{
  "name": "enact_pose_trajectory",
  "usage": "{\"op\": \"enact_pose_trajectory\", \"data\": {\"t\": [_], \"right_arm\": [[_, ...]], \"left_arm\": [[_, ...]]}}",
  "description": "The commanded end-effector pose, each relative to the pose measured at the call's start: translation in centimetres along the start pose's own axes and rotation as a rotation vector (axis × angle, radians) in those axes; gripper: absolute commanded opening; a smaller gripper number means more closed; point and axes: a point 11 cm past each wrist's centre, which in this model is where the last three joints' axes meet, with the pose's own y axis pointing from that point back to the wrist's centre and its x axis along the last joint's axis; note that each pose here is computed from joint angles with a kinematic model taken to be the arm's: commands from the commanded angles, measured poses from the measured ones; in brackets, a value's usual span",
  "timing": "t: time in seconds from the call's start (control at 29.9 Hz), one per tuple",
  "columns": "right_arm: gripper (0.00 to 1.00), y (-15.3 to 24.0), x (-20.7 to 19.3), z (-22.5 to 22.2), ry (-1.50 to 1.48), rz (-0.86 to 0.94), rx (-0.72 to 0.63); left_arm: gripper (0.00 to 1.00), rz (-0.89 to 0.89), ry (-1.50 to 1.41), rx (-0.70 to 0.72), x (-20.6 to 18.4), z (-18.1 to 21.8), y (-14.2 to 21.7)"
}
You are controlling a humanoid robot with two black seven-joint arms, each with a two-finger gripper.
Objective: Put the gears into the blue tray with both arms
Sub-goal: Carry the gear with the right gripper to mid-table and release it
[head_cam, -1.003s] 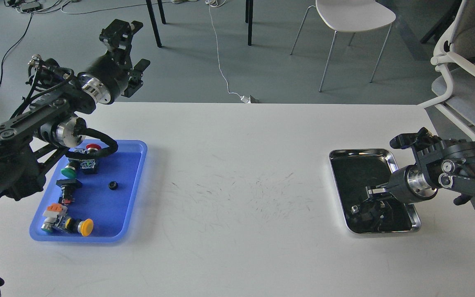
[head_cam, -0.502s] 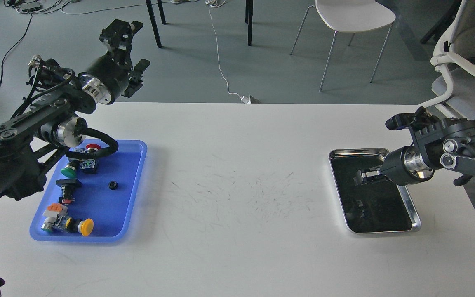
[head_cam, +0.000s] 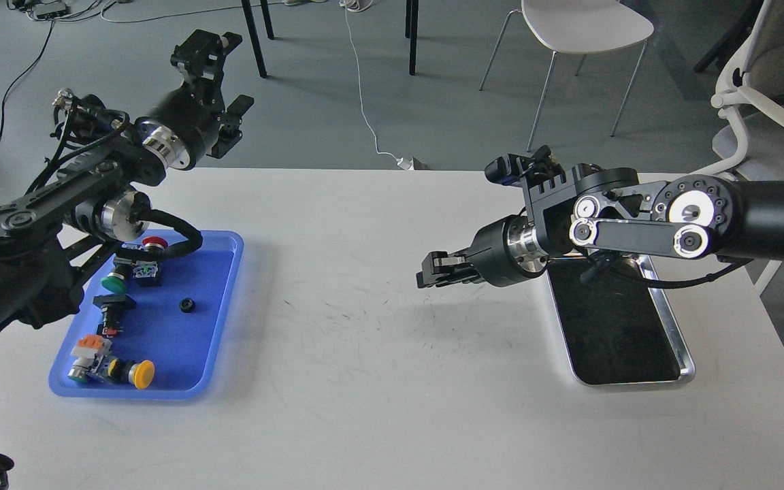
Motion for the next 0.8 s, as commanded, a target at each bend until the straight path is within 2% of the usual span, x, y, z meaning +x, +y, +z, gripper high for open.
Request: {"op": "enact_pose_trajectory", "data": {"t": [0.0,0.17,0.33,0.43,0.77], "right_arm": [[0.02,-4.4,-1.3,-3.6,0.026,-0.020,0.053],[0.02,-5.6,0.0,-0.9,-0.070,0.079,0.036],[0.02,-6.2,0.7,0.2,-0.188,0.168,0.088],[0.02,-6.1,1.3,-0.8,-0.260,0.207,0.161],[0.02,-7.1,-1.5,-3.0,-0.446,0.123,0.290]], "left_arm": [[0.98,-0.001,0.001,0.000,-0.1,0.0,0.0],[0.98,-0.002,0.003,0.000,-0.1,0.0,-0.1],[0.98,-0.004,0.005,-0.005,-0.3,0.1,-0.2],[0.98,-0.010,0.010,-0.003,-0.6,-0.1,-0.2],[0.98,-0.016,0.030,-0.020,-1.2,0.3,-0.6]]}}
